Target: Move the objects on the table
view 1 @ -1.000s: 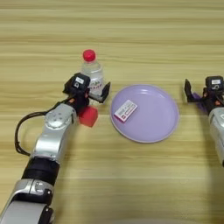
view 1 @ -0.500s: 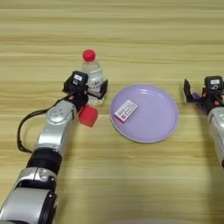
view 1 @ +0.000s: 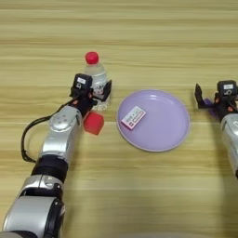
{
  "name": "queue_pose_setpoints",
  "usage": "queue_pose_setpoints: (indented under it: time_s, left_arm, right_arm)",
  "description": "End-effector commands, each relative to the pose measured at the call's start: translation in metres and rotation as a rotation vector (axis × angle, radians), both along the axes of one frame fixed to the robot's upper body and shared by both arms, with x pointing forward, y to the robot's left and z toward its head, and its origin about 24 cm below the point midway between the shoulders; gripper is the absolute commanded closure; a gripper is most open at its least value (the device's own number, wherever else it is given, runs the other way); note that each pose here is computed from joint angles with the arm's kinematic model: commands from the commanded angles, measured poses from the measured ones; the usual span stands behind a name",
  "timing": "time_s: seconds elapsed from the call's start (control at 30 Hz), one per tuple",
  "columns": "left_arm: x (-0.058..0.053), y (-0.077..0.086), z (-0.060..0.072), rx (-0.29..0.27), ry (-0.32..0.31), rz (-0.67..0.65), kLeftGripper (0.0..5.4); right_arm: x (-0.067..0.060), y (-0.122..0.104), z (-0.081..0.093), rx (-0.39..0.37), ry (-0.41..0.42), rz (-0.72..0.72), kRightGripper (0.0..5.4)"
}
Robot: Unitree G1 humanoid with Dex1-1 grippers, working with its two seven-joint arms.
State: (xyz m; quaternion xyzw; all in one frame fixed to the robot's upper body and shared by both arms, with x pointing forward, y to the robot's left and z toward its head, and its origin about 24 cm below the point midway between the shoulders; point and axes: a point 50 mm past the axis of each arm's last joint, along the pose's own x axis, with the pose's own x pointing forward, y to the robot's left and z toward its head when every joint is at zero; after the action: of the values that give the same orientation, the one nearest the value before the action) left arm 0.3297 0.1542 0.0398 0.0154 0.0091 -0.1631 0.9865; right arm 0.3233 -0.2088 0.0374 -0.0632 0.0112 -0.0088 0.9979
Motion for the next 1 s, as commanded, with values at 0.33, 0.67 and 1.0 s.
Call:
queue_pose_setpoints:
  time_s: [0.33,0.67,1.0]
  left_arm:
    - [-0.002,-0.005,0.022,-0.016,-0.102,-0.024,2.20]
    - [-0.006,-0.026,0.051,-0.047,-0.206,-0.094,2.26]
    - [-0.030,-0.077,0.063,-0.100,-0.195,-0.307,2.27]
  right_arm:
    - [0.001,0.002,0.004,0.001,-0.016,-0.002,0.00]
    - [0.002,0.004,0.004,0.002,-0.017,-0.001,0.00]
    - [0.002,0.005,0.004,0.002,-0.017,0.001,0.00]
